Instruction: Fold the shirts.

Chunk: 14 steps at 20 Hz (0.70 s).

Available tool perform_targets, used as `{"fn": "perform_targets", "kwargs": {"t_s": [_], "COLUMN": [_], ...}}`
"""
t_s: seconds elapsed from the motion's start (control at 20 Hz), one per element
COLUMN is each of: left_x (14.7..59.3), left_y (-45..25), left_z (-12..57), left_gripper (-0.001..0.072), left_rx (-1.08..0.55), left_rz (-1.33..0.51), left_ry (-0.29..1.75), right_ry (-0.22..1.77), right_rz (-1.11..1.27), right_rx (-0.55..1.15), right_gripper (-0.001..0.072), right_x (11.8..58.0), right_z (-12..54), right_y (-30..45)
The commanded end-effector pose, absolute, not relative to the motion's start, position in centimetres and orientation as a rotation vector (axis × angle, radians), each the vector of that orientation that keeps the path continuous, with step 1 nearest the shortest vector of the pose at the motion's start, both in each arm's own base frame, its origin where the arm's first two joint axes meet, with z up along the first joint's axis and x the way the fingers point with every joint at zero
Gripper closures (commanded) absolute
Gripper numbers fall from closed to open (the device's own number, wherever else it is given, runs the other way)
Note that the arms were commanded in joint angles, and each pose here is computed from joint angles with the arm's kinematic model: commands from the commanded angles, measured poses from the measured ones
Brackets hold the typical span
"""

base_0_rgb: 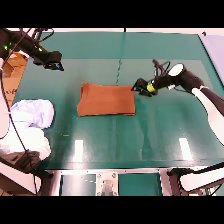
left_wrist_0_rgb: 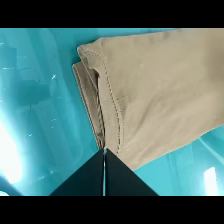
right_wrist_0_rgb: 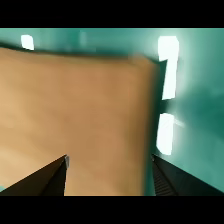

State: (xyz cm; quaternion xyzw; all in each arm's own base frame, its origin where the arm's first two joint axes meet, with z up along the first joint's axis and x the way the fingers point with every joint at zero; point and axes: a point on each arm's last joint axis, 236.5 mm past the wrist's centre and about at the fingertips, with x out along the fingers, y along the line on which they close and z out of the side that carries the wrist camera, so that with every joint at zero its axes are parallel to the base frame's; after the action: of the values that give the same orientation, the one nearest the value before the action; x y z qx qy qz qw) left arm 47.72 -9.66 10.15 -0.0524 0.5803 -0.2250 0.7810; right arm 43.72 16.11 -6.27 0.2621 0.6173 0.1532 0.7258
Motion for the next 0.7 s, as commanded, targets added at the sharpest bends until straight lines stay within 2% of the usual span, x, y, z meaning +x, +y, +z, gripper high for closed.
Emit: {"fn": "perform_targets", "kwargs": {"t_s": [0.0, 0.15, 0.2, 0.25, 0.3, 0.45, 0.65], "left_x": [48.0, 48.0, 48.0, 48.0, 48.0, 48.0, 48.0], "left_y": [-9.6, -9.6, -9.6, -9.6, -9.6, -9.6, -9.6], "left_z": [10.2, 10.2, 10.2, 10.2, 10.2, 10.2, 10.2], "left_gripper": [0.0685, 0.0686, 0.0686, 0.0686, 0.0686, 0.0686, 0.0686], "left_rx": [-0.115, -0.115, -0.115, -0.115, -0.115, -0.115, -0.115], "left_rz": [-0.481, -0.48, -0.481, -0.481, -0.481, -0.481, -0.481], "left_ry": [1.24, 1.24, 1.24, 1.24, 1.24, 1.241, 1.241], "right_ry": [1.445, 1.417, 1.404, 1.385, 1.358, 1.23, 1.035], "right_rz": [0.405, 0.51, 0.519, 0.532, 0.537, 0.5, 0.306], "right_rx": [0.664, 0.722, 0.738, 0.743, 0.74, 0.767, 0.858], "right_gripper": [0.0143, 0.0148, 0.0196, 0.0565, 0.0696, 0.0699, 0.0698], "right_x": [41.5, 41.6, 41.9, 42.5, 43.4, 46.9, 48.3], "right_z": [-9.9, -9.9, -9.4, -8.6, -7.7, -3.4, 2.2], "right_y": [18.7, 23.2, 23.8, 24.1, 23.8, 19.8, 6.2]}}
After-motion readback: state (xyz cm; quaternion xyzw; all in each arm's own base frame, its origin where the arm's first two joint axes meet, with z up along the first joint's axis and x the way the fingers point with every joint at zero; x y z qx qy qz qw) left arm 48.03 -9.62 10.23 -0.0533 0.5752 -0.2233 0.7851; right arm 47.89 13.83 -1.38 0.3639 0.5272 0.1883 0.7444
